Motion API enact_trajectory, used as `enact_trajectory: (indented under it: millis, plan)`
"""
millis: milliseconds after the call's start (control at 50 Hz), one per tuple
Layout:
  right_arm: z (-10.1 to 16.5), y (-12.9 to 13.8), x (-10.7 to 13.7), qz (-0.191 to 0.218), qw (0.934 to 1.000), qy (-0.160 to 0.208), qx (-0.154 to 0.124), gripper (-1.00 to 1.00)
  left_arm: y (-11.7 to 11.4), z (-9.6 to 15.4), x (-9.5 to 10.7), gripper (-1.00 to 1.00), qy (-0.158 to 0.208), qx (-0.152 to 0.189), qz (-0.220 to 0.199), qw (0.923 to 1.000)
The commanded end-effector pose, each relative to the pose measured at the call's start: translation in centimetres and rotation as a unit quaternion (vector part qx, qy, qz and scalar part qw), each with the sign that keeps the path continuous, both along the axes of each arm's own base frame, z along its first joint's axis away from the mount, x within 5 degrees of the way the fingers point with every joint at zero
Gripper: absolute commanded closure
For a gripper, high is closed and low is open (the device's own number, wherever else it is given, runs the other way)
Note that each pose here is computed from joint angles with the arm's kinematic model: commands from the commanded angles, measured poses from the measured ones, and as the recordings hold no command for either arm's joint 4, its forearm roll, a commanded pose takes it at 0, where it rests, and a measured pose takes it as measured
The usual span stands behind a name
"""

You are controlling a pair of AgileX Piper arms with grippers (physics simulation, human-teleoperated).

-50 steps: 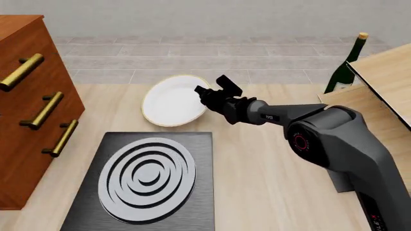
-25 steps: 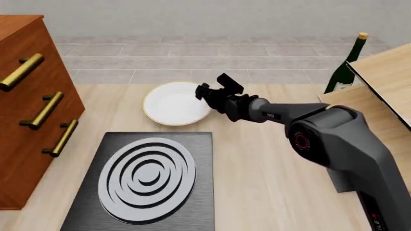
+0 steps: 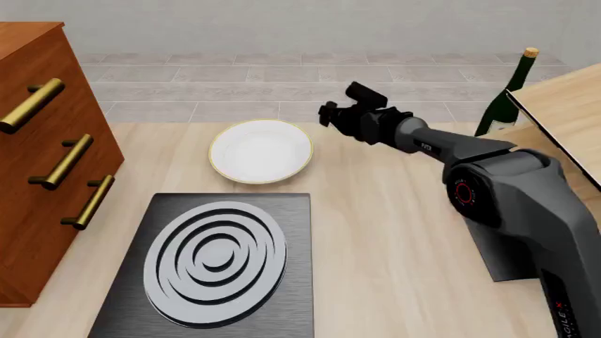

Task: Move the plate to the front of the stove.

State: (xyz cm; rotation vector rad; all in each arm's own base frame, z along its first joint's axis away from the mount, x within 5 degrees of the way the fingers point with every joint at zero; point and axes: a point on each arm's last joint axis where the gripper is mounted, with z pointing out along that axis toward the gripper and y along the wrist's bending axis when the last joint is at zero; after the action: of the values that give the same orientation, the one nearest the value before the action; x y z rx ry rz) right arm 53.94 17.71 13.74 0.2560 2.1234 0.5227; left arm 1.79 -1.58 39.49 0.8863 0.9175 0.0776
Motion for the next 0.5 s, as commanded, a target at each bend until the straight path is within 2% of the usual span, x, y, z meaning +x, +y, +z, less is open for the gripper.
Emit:
enact_trajectory:
  millis: [20,140,280,320,360,500]
  plan:
    - [3.0,-1.5,-0.6,0.001,0.9996,-0.023,-0.015,-1.00,0.1,0.1,-0.1,-1.00,-0.002,-0.003,-0.001,1.0000]
    - [5.7,-1.7,-1.9,0.006,0.9988,-0.045,-0.017,-1.00,0.0,0.0,-0.1,-1.00,-0.002,-0.005,-0.005,1.0000]
    - [7.5,-2.2,-3.3,0.010,0.9979,-0.060,-0.022,-1.00,-0.1,-0.1,0.0,-1.00,0.001,-0.007,-0.008,0.9999]
    - [8.2,-2.7,-3.6,0.014,0.9969,-0.068,-0.036,-1.00,-0.1,-0.1,0.1,-1.00,0.001,-0.008,-0.009,0.9999]
    - [8.7,-2.7,-4.3,0.014,0.9969,-0.071,-0.032,-1.00,-0.2,-0.2,0.1,-1.00,0.005,-0.009,-0.009,0.9999]
    - [11.1,-3.3,-6.9,0.029,0.9934,-0.097,-0.054,-1.00,-0.6,-0.4,0.6,-1.00,0.016,-0.013,-0.014,0.9997]
